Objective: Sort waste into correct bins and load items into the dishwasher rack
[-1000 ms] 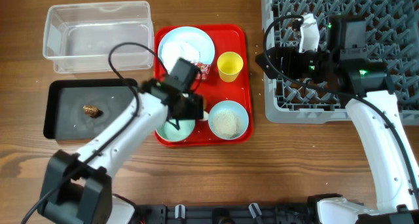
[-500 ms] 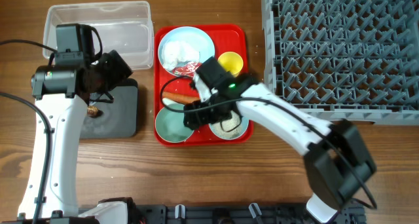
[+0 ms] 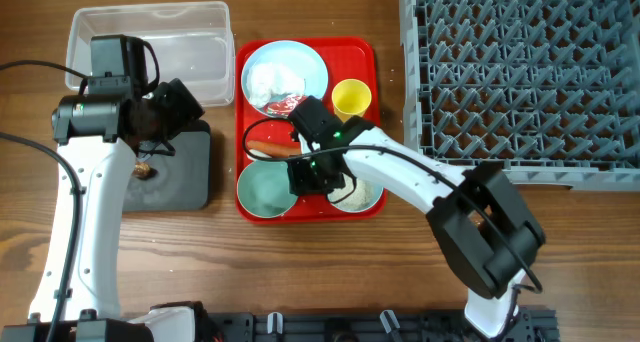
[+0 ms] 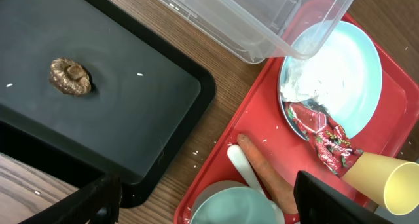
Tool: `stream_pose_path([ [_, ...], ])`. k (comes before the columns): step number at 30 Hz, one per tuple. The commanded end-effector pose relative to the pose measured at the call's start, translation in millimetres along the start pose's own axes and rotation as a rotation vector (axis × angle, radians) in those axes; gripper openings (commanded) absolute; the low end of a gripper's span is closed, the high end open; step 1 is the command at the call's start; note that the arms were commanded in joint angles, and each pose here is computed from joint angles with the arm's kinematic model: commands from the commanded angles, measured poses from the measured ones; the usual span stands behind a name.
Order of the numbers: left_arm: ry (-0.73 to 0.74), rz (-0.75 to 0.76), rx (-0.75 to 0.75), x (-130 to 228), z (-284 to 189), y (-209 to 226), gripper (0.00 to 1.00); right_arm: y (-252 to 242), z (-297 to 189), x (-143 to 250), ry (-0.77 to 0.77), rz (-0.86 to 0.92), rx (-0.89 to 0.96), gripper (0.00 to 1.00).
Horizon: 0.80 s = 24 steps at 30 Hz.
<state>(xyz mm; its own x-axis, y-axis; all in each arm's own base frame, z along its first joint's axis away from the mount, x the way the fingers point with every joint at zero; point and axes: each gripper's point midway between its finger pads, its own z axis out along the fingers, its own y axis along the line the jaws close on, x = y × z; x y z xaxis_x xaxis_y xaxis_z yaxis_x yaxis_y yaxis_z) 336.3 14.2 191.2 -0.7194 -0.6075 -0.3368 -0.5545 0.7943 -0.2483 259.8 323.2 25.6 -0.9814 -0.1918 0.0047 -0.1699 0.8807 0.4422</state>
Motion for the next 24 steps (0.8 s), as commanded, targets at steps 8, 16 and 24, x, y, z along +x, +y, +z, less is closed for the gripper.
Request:
stream_pose_path([
  [8,0.001,-0.019,-0.011,-1.8,1.7,2.2,0.97,22.0,-36.3,-21.7,-0.116,-0.029,-0.044,0.04],
  [16,0.002,-0.019,-0.011,-1.7,1.7,2.2,1.00,-72.7,-268.1,-83.9,-0.874,0.076,0.424,0.04],
  [24,0.004,-0.022,-0.008,-1.5,1.7,1.7,1.00,-193.7,-401.3,-164.5,-1.241,0.071,1.191,0.04],
])
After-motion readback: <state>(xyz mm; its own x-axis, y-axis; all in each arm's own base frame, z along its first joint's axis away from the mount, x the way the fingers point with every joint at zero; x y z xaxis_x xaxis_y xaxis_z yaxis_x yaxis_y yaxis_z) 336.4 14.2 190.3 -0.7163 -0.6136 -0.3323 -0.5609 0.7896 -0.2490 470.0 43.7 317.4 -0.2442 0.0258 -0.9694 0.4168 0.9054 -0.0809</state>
